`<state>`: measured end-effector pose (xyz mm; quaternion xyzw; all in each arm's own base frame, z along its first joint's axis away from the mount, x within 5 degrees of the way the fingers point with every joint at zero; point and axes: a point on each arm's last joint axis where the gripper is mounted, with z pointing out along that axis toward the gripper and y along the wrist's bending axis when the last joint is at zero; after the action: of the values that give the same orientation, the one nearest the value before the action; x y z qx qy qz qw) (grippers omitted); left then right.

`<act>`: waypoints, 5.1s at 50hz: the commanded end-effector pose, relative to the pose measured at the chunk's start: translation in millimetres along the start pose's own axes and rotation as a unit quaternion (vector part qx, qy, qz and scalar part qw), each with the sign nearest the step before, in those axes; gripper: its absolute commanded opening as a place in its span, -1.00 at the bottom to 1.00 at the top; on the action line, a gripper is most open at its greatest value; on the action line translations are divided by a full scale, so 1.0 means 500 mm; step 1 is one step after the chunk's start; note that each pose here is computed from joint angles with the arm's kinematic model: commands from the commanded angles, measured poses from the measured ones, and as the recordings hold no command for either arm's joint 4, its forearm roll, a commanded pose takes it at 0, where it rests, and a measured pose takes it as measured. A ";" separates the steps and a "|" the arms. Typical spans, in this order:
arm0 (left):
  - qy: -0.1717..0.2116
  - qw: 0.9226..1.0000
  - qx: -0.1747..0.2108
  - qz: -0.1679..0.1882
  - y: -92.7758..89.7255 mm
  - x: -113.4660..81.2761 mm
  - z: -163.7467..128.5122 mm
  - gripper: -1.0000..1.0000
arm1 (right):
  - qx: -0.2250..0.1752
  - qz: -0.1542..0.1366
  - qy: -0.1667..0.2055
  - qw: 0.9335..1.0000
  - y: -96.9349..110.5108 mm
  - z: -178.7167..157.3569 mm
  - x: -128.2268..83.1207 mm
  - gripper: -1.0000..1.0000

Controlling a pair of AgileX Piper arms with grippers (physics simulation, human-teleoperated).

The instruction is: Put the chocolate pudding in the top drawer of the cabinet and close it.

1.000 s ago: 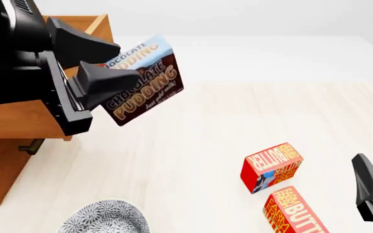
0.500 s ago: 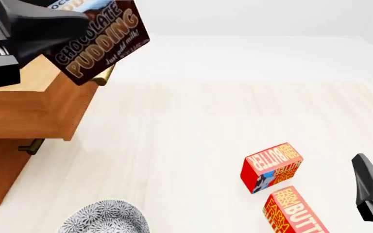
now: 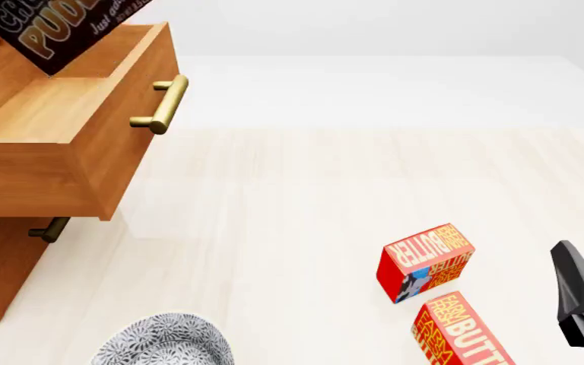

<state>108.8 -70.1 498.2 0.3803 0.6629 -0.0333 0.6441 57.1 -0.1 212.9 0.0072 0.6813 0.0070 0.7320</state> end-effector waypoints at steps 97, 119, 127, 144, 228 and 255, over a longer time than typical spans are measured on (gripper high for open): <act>0.155 0.970 -0.177 -0.059 0.082 0.232 0.121 -1.00 | 0.000 0.000 0.000 1.000 0.000 0.000 0.000 1.00; 0.171 0.968 -0.173 -0.063 0.078 0.264 0.138 -1.00 | 0.000 0.000 0.000 1.000 0.000 0.000 0.000 1.00; 0.178 0.967 -0.171 -0.068 0.077 0.275 0.144 -1.00 | 0.000 0.000 0.000 1.000 0.000 0.000 0.000 1.00; 0.183 0.963 -0.178 -0.084 0.096 0.267 0.152 1.00 | 0.000 0.000 0.000 1.000 0.000 0.000 0.000 1.00; 0.079 0.994 -0.054 -0.057 0.000 0.110 0.049 1.00 | 0.000 0.000 0.000 1.000 0.000 0.000 0.000 1.00; 0.077 0.996 0.021 -0.048 -0.055 0.128 0.107 1.00 | 0.000 0.000 0.000 1.000 0.000 0.000 0.000 1.00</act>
<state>143.4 -78.2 430.4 0.3431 0.7312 -0.0355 0.5886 57.1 -0.1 212.9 0.0073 0.6813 0.0070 0.7320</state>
